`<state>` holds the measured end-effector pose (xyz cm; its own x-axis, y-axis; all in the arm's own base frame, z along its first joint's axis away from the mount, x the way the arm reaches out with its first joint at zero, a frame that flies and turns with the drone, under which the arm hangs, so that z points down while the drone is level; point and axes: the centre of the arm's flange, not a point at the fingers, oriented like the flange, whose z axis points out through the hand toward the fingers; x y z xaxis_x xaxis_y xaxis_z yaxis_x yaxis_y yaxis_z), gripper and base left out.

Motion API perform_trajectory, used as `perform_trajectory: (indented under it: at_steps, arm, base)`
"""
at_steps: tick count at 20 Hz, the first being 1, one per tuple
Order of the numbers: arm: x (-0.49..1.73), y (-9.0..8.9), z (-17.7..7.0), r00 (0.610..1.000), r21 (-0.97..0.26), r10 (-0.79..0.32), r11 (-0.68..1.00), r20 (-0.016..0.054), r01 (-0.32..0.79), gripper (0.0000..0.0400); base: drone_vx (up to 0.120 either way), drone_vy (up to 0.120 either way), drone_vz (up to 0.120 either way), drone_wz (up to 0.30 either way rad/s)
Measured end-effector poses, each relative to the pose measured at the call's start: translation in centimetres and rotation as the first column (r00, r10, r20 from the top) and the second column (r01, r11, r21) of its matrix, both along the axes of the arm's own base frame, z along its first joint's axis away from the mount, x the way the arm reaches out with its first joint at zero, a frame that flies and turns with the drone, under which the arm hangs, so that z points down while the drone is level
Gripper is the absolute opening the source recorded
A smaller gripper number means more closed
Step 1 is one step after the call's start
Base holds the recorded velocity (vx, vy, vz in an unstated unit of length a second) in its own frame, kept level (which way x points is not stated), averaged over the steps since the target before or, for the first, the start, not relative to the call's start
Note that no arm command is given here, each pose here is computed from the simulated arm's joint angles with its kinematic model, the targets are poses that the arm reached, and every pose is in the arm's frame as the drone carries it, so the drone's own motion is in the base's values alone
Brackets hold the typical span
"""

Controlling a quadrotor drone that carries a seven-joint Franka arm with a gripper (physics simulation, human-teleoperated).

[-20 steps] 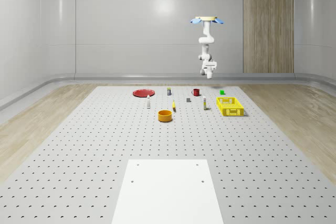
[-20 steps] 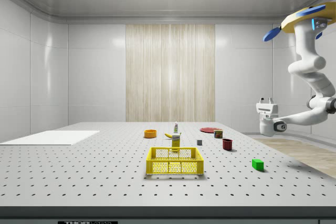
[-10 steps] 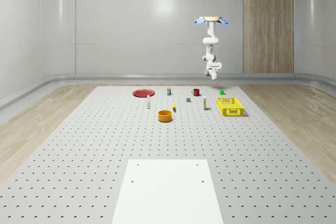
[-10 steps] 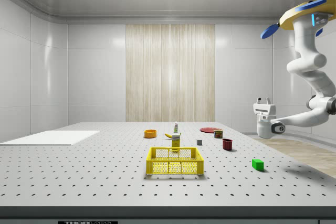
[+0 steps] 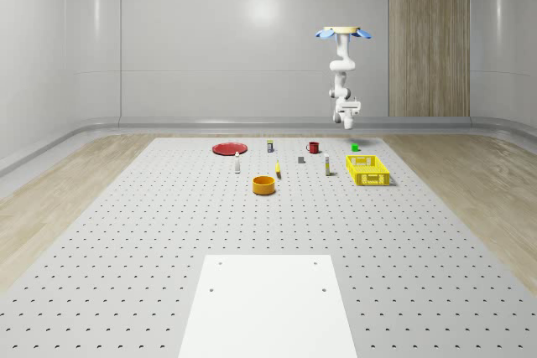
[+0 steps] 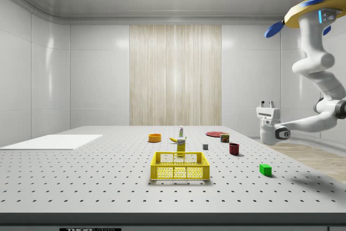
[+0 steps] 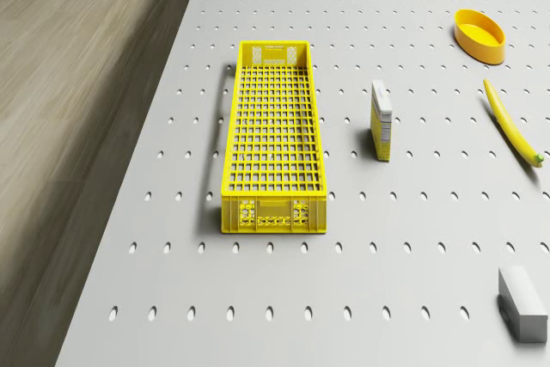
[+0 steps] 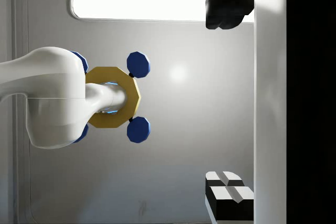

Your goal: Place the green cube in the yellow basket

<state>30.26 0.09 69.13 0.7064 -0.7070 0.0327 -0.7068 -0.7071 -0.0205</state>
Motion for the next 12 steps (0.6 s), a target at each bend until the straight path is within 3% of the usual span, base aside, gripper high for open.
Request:
perform_trajectory:
  at_steps: [4, 6, 12]
  arm:
    - [-0.03, 0.08, 0.00, 1.000, -0.008, 0.000, 1.000, 0.0030, 0.000, 0.0400]
    - [-0.05, 0.15, 0.00, 1.000, -0.015, 0.000, 1.000, 0.0045, 0.000, 0.0400]
    - [-0.09, 0.57, -0.02, 1.000, -0.057, -0.001, 0.998, 0.0091, 0.002, 0.0400]
  base:
    - [0.120, 0.000, -0.080, 0.000]
    - [0.100, 0.000, 0.000, 0.000]
    - [0.000, 0.000, 0.000, 0.000]
